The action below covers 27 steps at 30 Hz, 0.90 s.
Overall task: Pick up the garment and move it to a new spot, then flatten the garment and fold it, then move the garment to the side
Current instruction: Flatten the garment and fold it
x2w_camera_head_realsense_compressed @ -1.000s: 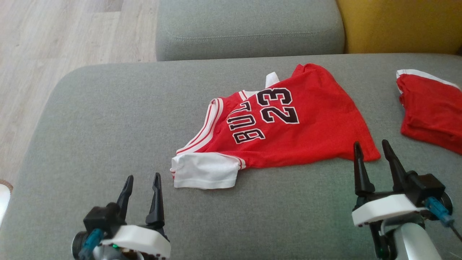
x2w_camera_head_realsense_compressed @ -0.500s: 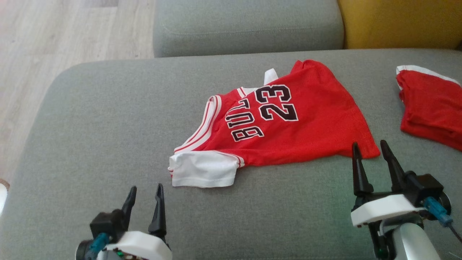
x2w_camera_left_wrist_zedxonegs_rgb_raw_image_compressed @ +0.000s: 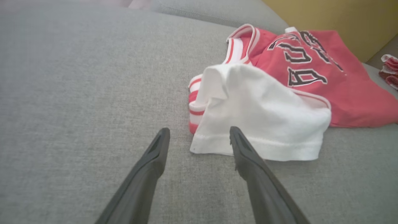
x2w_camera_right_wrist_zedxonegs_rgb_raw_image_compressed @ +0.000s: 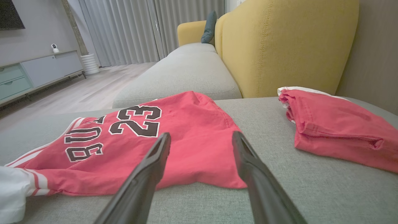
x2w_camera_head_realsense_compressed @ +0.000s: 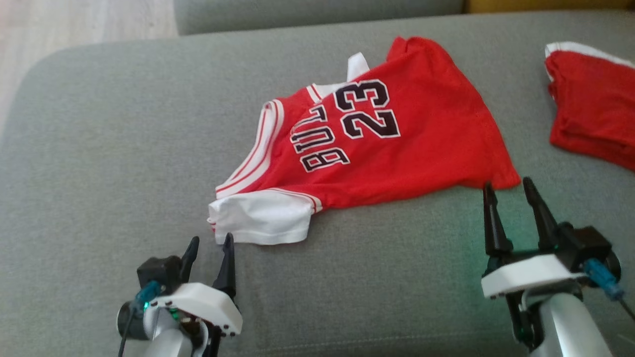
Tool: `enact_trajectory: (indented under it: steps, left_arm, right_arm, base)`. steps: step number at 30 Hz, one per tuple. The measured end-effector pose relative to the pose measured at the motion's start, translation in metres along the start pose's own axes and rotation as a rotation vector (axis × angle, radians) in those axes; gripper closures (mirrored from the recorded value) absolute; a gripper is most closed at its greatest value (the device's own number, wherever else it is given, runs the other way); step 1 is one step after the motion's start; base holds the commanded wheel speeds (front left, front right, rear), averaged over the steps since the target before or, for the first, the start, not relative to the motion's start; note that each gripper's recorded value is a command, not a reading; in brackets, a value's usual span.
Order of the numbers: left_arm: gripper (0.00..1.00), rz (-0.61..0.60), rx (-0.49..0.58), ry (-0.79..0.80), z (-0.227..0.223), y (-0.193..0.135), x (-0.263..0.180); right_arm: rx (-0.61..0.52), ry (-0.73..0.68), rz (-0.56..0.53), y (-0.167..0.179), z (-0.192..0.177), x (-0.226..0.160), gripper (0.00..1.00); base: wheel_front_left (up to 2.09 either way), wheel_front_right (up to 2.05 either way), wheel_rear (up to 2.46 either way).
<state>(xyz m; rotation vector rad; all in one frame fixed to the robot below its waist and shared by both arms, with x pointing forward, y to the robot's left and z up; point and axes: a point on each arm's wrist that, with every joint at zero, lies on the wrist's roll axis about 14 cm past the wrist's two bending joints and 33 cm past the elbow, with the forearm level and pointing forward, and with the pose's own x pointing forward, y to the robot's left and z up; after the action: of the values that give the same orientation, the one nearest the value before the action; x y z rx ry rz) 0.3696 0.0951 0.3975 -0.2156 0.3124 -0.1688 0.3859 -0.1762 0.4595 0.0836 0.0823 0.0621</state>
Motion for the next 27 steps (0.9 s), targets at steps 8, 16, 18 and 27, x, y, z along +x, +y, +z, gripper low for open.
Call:
enact_trajectory:
  steps: [8,16,18,27]
  left_arm:
    - [0.0,-0.029,-0.018,0.087,-0.024,-0.008,0.013]
    - [0.22,-0.05,-0.024,0.083,-0.022,-0.013,0.022]
    - [0.53,-0.058,-0.026,0.085,-0.023,-0.015,0.023]
    - [0.56,-0.081,-0.029,0.092,-0.025,-0.024,0.019]
  right_arm:
    - [-0.001,0.017,-0.033,-0.012,-0.006,0.005,0.0]
    - [-0.001,0.016,-0.042,-0.015,-0.007,0.007,0.0]
    - [-0.001,0.019,-0.046,-0.016,-0.008,0.007,0.0]
    - [0.001,0.03,-0.045,-0.016,-0.012,0.008,0.0]
  base:
    - [0.0,0.0,0.0]
    - [0.0,0.0,0.0]
    - [0.0,0.0,0.0]
    - [0.0,0.0,0.0]
